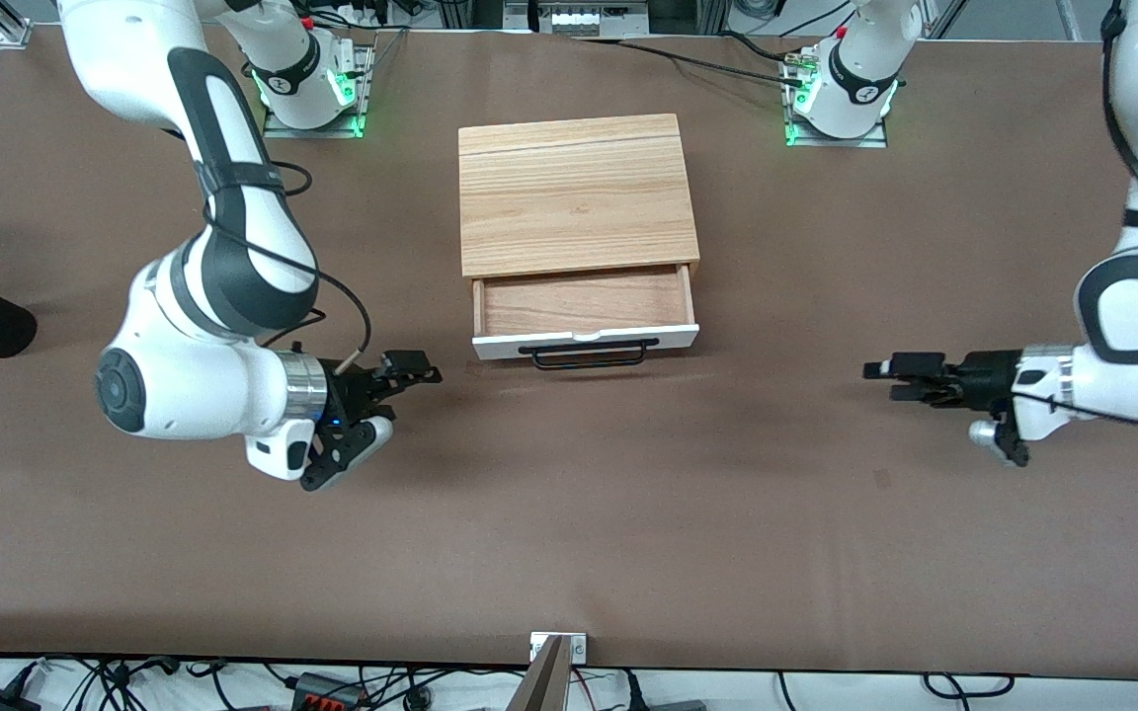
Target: Pull top drawer with both arms simultaneously
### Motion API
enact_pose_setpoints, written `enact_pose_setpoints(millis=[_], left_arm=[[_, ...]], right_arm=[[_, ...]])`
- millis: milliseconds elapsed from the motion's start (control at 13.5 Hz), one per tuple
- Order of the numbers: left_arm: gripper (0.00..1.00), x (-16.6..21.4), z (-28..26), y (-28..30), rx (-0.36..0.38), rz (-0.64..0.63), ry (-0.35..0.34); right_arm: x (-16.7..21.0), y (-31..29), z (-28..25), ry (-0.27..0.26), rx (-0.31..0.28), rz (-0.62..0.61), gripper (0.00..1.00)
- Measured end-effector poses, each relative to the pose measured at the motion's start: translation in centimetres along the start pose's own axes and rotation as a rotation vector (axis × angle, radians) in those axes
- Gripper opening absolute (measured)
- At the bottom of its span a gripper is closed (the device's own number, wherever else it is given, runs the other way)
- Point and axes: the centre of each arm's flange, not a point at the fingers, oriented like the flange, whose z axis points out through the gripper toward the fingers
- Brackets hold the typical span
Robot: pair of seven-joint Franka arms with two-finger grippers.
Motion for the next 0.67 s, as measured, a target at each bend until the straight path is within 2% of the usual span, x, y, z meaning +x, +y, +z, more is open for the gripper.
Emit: enact_pose_setpoints(millis=[148,222,369,665], left_arm=[[1.00,-1.3,-4.9,3.0,0.119,-0.017,-0.040],[1.00,-1.8,-7.0,4.4,0.165,-0.025,-0.040],[1.00,-2.8,-9.8,6.4,0.275,-0.021,-0.035],[1.00,-4.9,-15.0,9.7,0.478,-0.019,0.000]], right_arm=[[-1.5,1.3,-3.1,-0.030,-0.073,0.017,1.00],[-2.4,2.2,-4.5,-0.048,-0.088,0.042,1.00],[-3.9,4.0,-6.3,-0.073,-0.105,0.135,1.00],[-4.4,4.8,-6.6,-0.070,-0.133,0.369,1.00]])
